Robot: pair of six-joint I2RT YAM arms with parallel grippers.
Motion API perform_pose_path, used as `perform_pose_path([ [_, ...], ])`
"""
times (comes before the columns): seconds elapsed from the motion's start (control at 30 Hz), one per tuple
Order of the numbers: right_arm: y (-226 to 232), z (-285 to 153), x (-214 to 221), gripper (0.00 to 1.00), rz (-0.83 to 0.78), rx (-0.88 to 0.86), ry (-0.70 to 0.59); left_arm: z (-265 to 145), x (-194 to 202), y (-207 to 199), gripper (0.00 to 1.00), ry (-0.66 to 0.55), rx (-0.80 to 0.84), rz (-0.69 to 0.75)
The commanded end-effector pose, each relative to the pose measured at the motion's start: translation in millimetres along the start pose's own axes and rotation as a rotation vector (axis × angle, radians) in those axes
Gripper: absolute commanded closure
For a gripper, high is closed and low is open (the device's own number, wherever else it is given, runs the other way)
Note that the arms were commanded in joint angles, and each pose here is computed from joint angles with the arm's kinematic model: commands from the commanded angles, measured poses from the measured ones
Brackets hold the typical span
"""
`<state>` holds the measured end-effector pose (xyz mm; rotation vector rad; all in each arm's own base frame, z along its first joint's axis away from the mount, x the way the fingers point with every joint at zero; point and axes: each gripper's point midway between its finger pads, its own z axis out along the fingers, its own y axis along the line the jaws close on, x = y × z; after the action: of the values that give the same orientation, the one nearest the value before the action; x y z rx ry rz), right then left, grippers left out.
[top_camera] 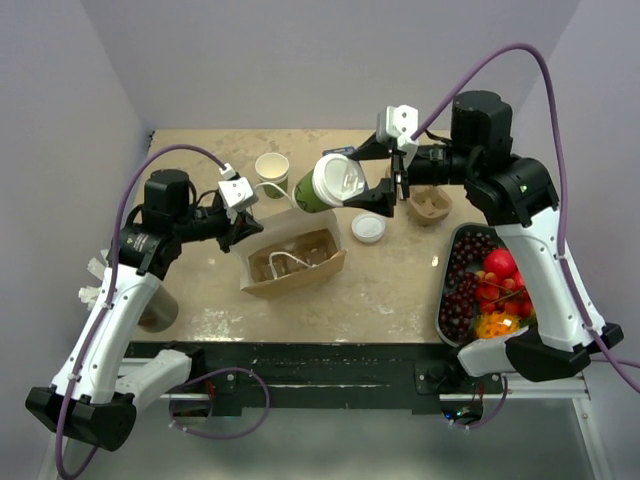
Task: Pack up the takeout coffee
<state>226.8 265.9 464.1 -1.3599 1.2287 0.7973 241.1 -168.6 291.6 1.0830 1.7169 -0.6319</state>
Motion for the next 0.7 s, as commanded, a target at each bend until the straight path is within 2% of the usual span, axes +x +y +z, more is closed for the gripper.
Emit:
perform_pose_path([
  [0.0,39,-5,2,1.0,-0.067,-0.104,0.02,0,-10,2,1.0,-0.038,-0.008,0.001],
  [0.2,58,11,15,1.0,-0.072,-0.16,0.052,-2,-16,1,1.0,-0.053,-0.003,0.003],
  [0.67,43,59,58,1.0,-0.121,-0.093,0.264,-9,-22,-4,1.0,-0.091,-0.021,0.019],
])
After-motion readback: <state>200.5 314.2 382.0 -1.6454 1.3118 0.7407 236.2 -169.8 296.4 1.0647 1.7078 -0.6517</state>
